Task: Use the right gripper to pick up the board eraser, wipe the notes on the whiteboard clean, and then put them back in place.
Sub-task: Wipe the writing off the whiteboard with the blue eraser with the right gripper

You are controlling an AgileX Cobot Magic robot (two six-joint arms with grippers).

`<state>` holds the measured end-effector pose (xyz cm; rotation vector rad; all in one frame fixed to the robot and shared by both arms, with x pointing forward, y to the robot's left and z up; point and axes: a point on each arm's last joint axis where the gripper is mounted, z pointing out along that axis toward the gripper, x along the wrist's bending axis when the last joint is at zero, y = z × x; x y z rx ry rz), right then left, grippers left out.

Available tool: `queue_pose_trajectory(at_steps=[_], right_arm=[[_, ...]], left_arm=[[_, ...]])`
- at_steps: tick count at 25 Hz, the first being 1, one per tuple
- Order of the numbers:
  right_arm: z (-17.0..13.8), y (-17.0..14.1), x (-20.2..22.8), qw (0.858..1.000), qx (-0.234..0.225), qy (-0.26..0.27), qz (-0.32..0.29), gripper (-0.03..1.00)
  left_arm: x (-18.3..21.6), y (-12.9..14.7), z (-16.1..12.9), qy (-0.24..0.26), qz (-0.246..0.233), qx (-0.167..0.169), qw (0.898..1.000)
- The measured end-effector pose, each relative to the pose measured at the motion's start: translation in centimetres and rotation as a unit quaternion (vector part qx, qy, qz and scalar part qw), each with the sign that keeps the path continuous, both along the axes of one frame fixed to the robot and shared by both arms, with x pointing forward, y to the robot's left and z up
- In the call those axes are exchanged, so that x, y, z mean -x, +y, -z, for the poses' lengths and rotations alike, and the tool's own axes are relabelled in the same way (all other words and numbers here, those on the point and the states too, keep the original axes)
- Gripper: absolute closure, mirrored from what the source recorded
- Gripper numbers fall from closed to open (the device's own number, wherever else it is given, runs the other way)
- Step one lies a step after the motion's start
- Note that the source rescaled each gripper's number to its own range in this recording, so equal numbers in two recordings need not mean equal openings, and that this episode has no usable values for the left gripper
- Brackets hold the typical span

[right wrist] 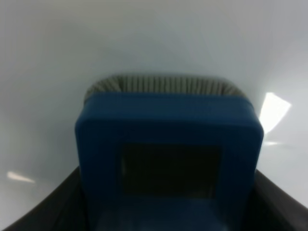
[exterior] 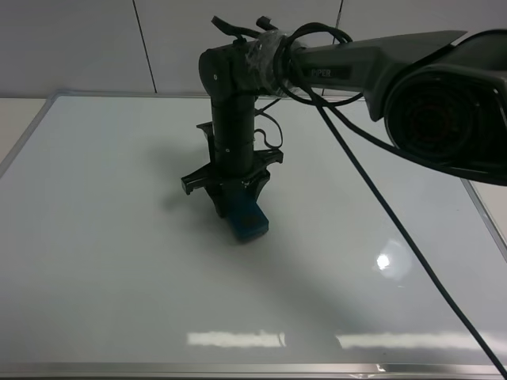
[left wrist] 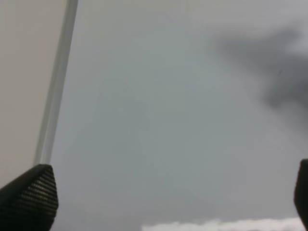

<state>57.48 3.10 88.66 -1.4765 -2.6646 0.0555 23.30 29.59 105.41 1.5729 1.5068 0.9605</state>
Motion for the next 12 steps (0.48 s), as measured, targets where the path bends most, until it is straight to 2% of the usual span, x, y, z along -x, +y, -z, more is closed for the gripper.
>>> queue_pose_trajectory(at_steps=[7,12], right_arm=[[-0.2,-4.7,-3.9,0.997,0.007,-0.002,0.078,0.96],[-0.2,-5.8,-4.7,0.996,0.026,-0.016,0.082,0.96]], left_arm=[[0.0,0.0,0.0,0.0,0.0,0.0,1.0],[0.0,0.0,0.0,0.0,0.0,0.0,1.0]])
